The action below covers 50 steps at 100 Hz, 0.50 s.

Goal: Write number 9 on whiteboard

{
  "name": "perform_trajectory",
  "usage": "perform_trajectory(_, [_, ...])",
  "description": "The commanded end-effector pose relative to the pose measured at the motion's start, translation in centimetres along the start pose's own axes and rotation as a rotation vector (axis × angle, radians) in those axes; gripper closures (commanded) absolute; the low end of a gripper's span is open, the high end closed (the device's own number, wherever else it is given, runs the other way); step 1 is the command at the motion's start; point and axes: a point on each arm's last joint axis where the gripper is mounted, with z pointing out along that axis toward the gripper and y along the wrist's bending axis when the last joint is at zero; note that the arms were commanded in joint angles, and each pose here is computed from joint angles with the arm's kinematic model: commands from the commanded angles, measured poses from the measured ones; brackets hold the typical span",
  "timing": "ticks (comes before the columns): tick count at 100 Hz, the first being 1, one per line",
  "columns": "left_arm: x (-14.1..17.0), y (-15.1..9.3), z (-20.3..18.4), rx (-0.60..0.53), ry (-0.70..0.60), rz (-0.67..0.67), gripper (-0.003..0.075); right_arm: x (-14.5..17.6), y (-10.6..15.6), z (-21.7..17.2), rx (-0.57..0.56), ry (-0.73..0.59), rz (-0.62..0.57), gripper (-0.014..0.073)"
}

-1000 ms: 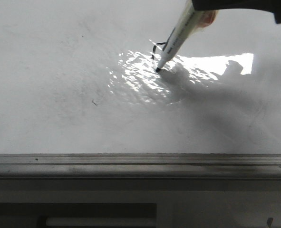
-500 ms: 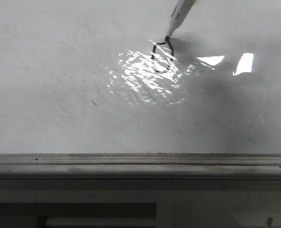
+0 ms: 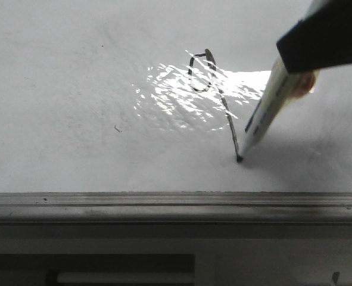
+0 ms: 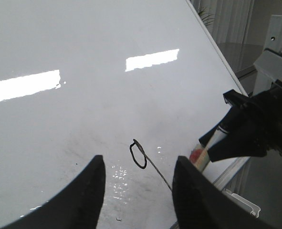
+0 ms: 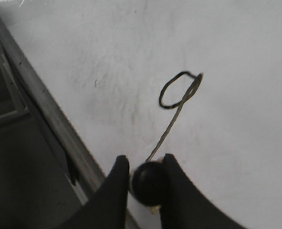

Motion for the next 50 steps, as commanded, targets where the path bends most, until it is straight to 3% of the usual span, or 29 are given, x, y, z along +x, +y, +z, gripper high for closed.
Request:
perform_trajectory(1, [-1.1, 0.1, 0.0, -0.011, -0.036, -0.023, 0.0426, 0.2, 0.1, 0.1, 0.006, -0.007, -0.042, 0.0638])
perform_trajectory(14, [-1.0, 0.1, 0.0, -0.011, -0.034, -0.024, 0.0426, -0.7, -0.2, -0.1, 0.035, -0.076, -0.045, 0.0638])
perform_trajectory(26, [-1.1, 0.1, 0.0, -0.014, -0.036, -0.024, 0.0424, -3.4, -0.6, -1.4, 0.038, -0.157, -0.047, 0.0638])
perform_trajectory(39, [-0.6, 0.1, 0.7, 0.001, 0.007, -0.027, 0.0359, -6.3, 0.1, -2.9, -0.064, -0.149, -0.074, 0.0638])
perform_trajectory(50, [0.3, -0.4, 2.2, 0.095, 0.124, -0.003, 0.0309, -8.1, 1.2, -3.2, -0.167, -0.119, -0.123, 0.0638])
